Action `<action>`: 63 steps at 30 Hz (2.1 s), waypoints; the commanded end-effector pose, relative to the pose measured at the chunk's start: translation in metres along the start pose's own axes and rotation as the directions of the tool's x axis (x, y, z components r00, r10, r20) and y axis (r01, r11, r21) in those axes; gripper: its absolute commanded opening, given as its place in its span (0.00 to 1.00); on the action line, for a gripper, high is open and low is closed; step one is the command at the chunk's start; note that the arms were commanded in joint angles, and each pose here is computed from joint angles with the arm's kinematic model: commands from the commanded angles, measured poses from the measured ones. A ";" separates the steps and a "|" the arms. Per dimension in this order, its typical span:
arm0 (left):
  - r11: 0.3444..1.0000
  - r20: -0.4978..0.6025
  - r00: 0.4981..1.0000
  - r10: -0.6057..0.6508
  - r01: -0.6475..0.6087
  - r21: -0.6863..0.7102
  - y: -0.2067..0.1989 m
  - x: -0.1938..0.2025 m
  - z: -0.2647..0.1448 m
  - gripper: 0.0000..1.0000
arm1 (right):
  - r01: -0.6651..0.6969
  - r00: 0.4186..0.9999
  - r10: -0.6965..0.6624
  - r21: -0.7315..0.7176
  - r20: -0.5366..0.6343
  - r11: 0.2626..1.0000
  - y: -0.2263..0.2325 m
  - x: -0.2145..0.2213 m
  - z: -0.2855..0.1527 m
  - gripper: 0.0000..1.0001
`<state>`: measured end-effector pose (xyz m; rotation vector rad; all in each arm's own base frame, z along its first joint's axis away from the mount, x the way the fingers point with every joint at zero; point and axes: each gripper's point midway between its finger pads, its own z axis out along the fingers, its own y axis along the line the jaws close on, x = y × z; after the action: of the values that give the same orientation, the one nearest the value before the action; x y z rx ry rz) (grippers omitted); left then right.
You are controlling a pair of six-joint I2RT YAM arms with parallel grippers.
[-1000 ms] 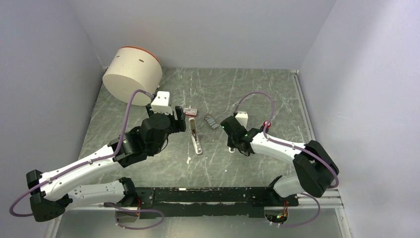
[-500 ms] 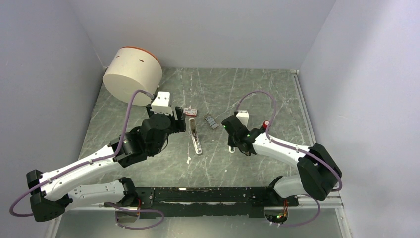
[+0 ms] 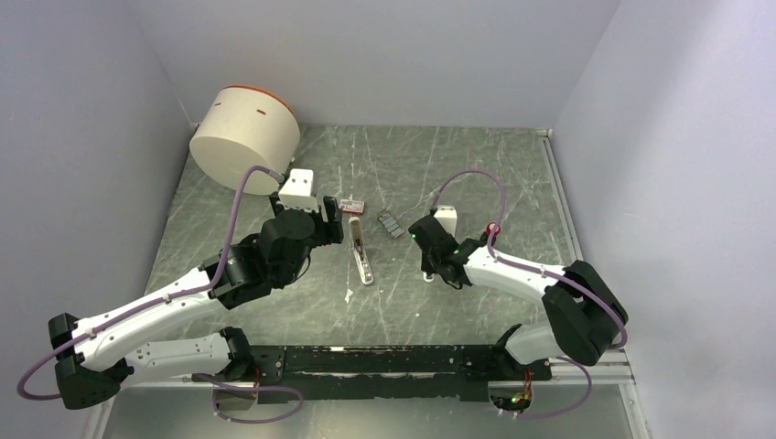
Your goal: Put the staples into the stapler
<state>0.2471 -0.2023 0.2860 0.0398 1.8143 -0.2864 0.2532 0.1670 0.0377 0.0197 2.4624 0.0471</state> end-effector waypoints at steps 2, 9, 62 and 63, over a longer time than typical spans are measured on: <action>1.000 0.015 1.000 -0.020 0.020 -0.009 0.002 -0.004 0.000 0.74 | 0.000 1.000 0.000 -0.008 0.017 1.000 0.001 -0.003 0.003 0.21; 1.000 0.014 1.000 -0.019 0.020 -0.009 0.002 -0.004 0.000 0.74 | -0.018 0.998 0.019 -0.019 0.056 1.000 0.003 -0.014 -0.004 0.21; 1.000 0.006 1.000 -0.021 0.021 -0.009 0.003 -0.001 0.000 0.74 | -0.058 0.998 0.058 -0.017 0.036 0.998 0.002 -0.007 -0.007 0.21; 1.000 0.007 1.000 -0.021 0.021 -0.009 0.003 -0.002 -0.001 0.74 | -0.065 0.997 0.065 -0.015 0.043 0.998 0.002 -0.010 -0.008 0.21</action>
<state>0.2471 -0.2026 0.2860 0.0329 1.8148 -0.2918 0.2500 0.1689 0.0360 0.0434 2.4606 0.0826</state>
